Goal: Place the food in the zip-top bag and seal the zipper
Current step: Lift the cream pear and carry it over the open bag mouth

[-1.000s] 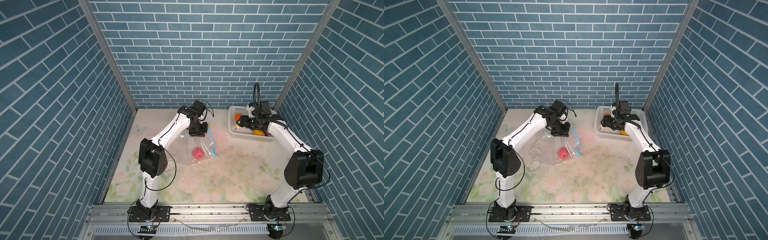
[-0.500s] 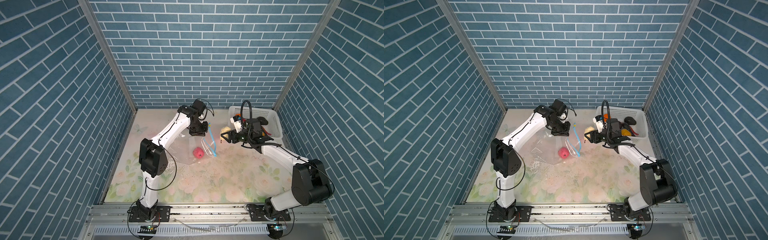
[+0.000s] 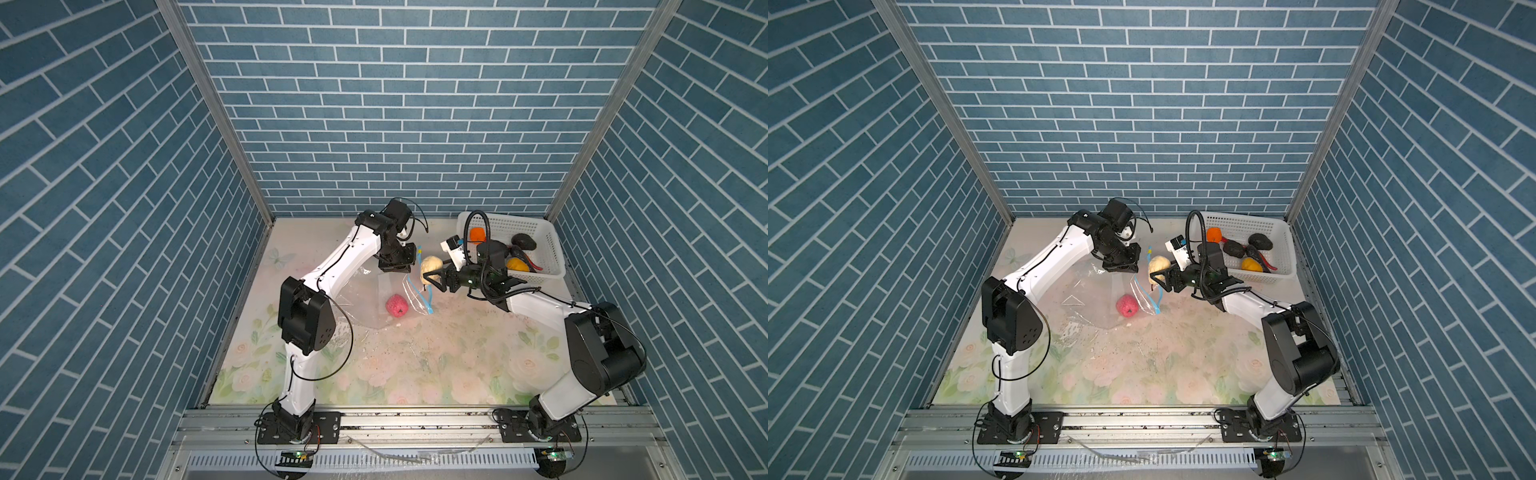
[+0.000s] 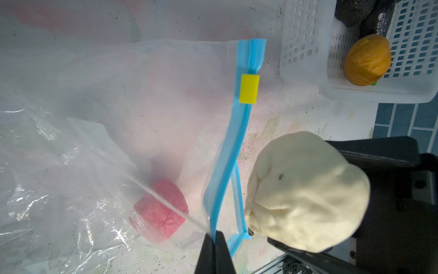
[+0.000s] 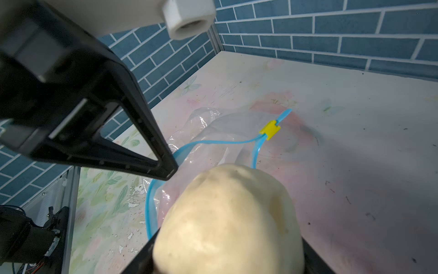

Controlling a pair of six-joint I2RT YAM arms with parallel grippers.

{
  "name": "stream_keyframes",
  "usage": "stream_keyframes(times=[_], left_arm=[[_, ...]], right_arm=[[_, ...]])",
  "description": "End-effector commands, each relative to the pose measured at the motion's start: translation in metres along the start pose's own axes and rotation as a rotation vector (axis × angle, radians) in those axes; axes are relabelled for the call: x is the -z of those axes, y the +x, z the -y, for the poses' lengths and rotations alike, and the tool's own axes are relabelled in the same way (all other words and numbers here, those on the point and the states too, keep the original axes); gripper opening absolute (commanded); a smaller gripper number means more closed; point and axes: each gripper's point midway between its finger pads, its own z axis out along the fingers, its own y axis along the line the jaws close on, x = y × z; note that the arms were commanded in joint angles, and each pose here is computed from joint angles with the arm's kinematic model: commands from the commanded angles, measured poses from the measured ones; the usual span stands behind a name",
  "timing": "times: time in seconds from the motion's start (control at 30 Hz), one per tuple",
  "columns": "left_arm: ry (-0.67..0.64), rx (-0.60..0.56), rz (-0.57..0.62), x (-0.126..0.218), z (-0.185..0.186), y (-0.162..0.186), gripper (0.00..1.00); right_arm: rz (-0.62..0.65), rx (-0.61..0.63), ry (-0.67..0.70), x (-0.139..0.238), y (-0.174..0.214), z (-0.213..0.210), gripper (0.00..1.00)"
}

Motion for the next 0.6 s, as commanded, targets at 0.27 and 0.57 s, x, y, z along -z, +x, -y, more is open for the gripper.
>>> stream_keyframes(times=[0.27,0.57], left_arm=[[0.021,0.012,0.001,0.011,0.003,0.005,0.0],[0.039,0.016,0.012,0.016,0.006,0.007,0.0]], right_arm=[[-0.05,0.066,-0.084,-0.02,0.026,-0.011,0.55],[-0.108,0.065,-0.09,-0.03,0.039,-0.007,0.55]])
